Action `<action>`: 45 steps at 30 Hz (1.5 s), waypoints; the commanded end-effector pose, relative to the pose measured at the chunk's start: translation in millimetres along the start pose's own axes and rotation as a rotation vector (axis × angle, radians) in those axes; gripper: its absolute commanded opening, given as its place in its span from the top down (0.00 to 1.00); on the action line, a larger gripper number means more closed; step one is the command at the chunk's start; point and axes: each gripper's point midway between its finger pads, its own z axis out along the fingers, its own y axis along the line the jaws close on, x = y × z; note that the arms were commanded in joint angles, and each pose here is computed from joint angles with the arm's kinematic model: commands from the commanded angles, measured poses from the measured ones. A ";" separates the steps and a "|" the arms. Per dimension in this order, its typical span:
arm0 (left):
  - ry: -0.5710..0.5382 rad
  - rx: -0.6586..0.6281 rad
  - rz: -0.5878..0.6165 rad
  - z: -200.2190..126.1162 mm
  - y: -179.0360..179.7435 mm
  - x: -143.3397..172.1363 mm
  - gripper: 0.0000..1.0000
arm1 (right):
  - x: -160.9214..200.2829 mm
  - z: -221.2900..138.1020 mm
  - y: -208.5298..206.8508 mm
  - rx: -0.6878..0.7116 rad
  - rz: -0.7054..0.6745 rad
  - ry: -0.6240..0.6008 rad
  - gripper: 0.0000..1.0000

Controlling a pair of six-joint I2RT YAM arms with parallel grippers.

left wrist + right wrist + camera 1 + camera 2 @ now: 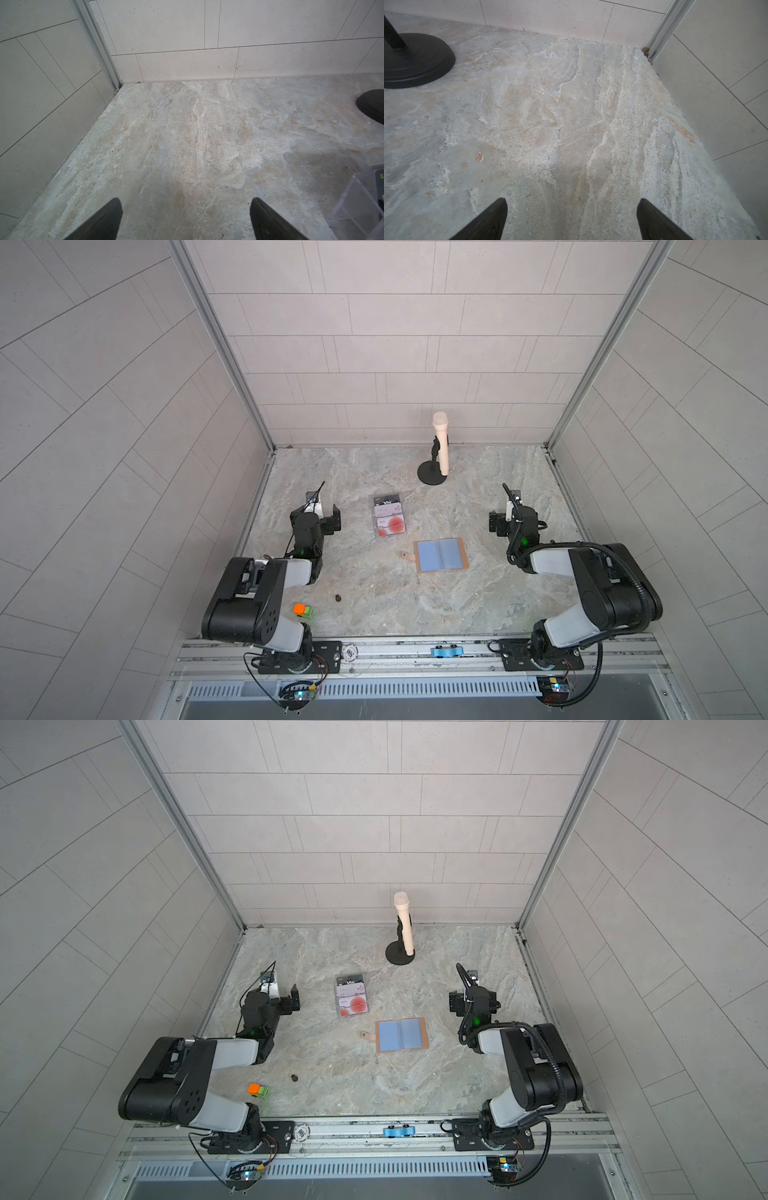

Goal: Take the credit cards out of the card holder
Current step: Reset both arms

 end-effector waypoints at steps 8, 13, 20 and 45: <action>-0.042 0.002 -0.020 1.5 0.8 -13.6 0.00 | -10.2 0.0 -0.7 0.000 0.010 -0.024 0.00; -0.043 0.002 -0.020 1.1 0.9 -13.9 0.00 | -10.2 -0.5 -0.2 -0.001 0.008 -0.025 0.00; -0.046 -0.038 -0.033 0.2 7.9 -13.7 0.00 | -10.7 -0.4 -0.1 -0.002 0.009 -0.026 0.01; -0.048 0.005 -0.020 -0.2 0.6 -14.5 0.00 | -10.5 -0.2 1.9 -0.036 0.013 -0.030 0.00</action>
